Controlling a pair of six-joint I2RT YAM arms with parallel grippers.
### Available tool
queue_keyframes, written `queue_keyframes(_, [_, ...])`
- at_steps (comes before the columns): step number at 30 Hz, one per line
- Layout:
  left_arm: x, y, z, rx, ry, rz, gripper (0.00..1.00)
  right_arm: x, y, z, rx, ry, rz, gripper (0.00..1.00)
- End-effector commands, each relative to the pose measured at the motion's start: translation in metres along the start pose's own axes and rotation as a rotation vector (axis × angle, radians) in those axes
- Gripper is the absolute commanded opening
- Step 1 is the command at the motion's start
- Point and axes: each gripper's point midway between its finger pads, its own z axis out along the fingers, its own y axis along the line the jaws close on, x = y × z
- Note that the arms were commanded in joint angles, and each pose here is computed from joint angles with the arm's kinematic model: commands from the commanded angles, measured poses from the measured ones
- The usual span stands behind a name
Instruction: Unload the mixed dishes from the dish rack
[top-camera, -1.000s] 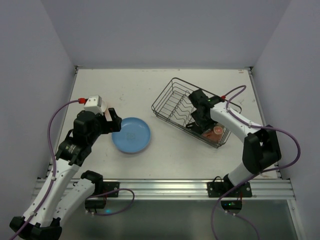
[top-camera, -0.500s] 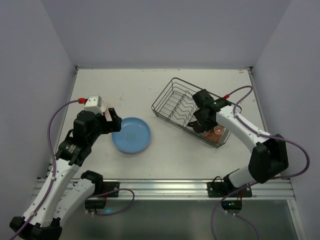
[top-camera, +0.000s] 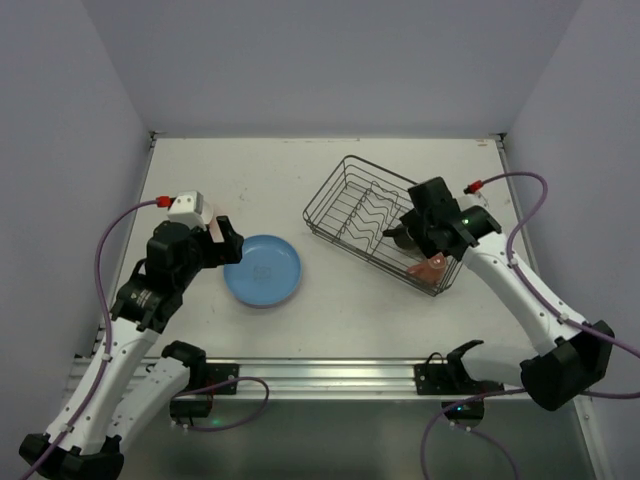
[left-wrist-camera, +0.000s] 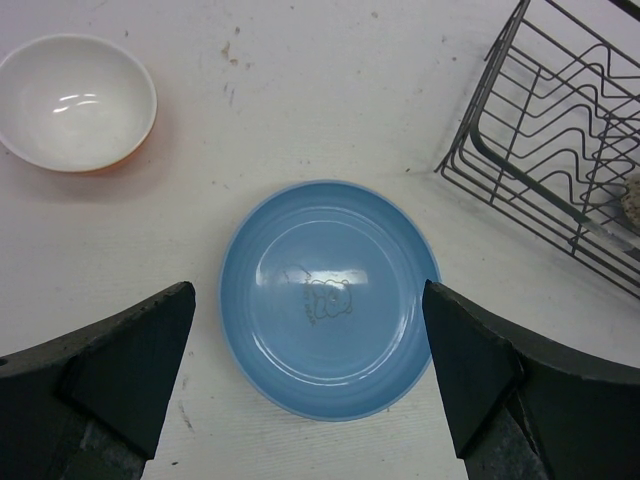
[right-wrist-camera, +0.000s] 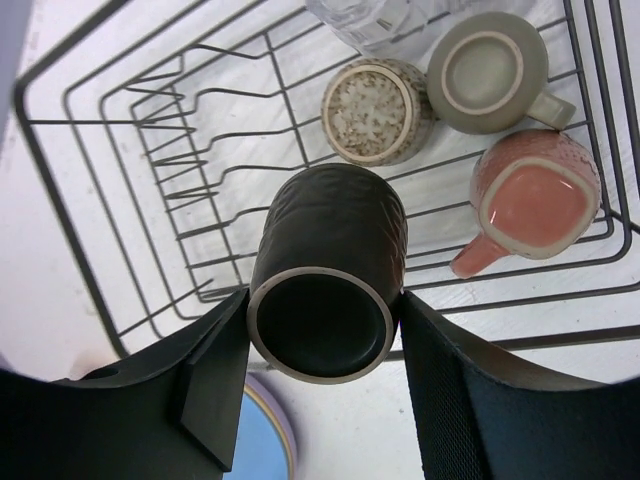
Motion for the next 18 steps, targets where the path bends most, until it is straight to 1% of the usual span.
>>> queue_keyframes(1, [-0.012, -0.009, -0.005, 0.047, -0.045, 0.023, 1.00, -0.039, 0.019, -0.037, -0.130, -0.111, 0.031, 0.00])
queue_keyframes(3, [-0.013, -0.018, -0.008, 0.104, -0.050, 0.034, 1.00, -0.044, 0.027, -0.048, -0.198, -0.117, 0.031, 0.00])
queue_keyframes(4, [-0.015, -0.023, -0.011, 0.133, -0.060, 0.038, 1.00, -0.040, 0.027, -0.051, -0.231, -0.098, -0.003, 0.00])
queue_keyframes(5, [-0.016, -0.033, -0.013, 0.188, -0.062, 0.040, 1.00, -0.043, 0.030, -0.064, -0.297, -0.097, 0.000, 0.00])
queue_keyframes(6, [-0.014, -0.040, -0.014, 0.230, -0.059, 0.037, 1.00, -0.045, 0.043, -0.073, -0.383, -0.100, 0.005, 0.00])
queue_keyframes(7, [-0.016, -0.049, -0.019, 0.288, -0.070, 0.034, 1.00, -0.040, 0.042, -0.073, -0.423, -0.095, -0.039, 0.00])
queue_keyframes(8, [-0.018, -0.070, -0.025, 0.411, -0.079, 0.034, 1.00, -0.038, 0.047, -0.093, -0.525, -0.064, -0.042, 0.00])
queue_keyframes(9, [-0.012, -0.080, -0.026, 0.473, -0.061, 0.002, 1.00, -0.039, 0.058, -0.105, -0.611, -0.066, -0.038, 0.00])
queue_keyframes(10, [-0.010, -0.094, -0.032, 0.562, -0.063, -0.012, 1.00, -0.035, 0.058, -0.110, -0.654, -0.058, -0.070, 0.00])
queue_keyframes(11, [-0.020, -0.123, -0.050, 0.753, -0.092, -0.042, 1.00, -0.030, 0.062, -0.121, -0.711, -0.024, -0.081, 0.00])
queue_keyframes(12, [-0.004, -0.130, -0.049, 0.825, -0.061, -0.074, 1.00, -0.032, 0.064, -0.132, -0.754, -0.022, -0.077, 0.00])
queue_keyframes(13, [-0.007, -0.142, -0.059, 0.928, -0.091, -0.092, 1.00, -0.033, 0.066, -0.140, -0.779, -0.015, -0.078, 0.00])
queue_keyframes(14, [-0.023, -0.161, -0.085, 1.094, -0.172, -0.117, 1.00, -0.031, 0.068, -0.146, -0.800, 0.002, -0.082, 0.00])
queue_keyframes(15, [-0.009, -0.163, -0.082, 1.131, -0.162, -0.135, 1.00, -0.026, 0.071, -0.156, -0.839, 0.042, -0.092, 0.00])
queue_keyframes(16, [-0.003, -0.175, -0.089, 1.202, -0.155, -0.129, 1.00, -0.024, 0.075, -0.164, -0.867, 0.067, -0.085, 0.00])
queue_keyframes(17, [-0.009, -0.185, -0.099, 1.261, -0.233, -0.076, 1.00, -0.020, 0.077, -0.169, -0.888, 0.095, -0.082, 0.00])
queue_keyframes(18, [-0.007, -0.193, -0.103, 1.295, -0.243, -0.042, 1.00, -0.013, 0.082, -0.179, -0.940, 0.149, -0.088, 0.00])
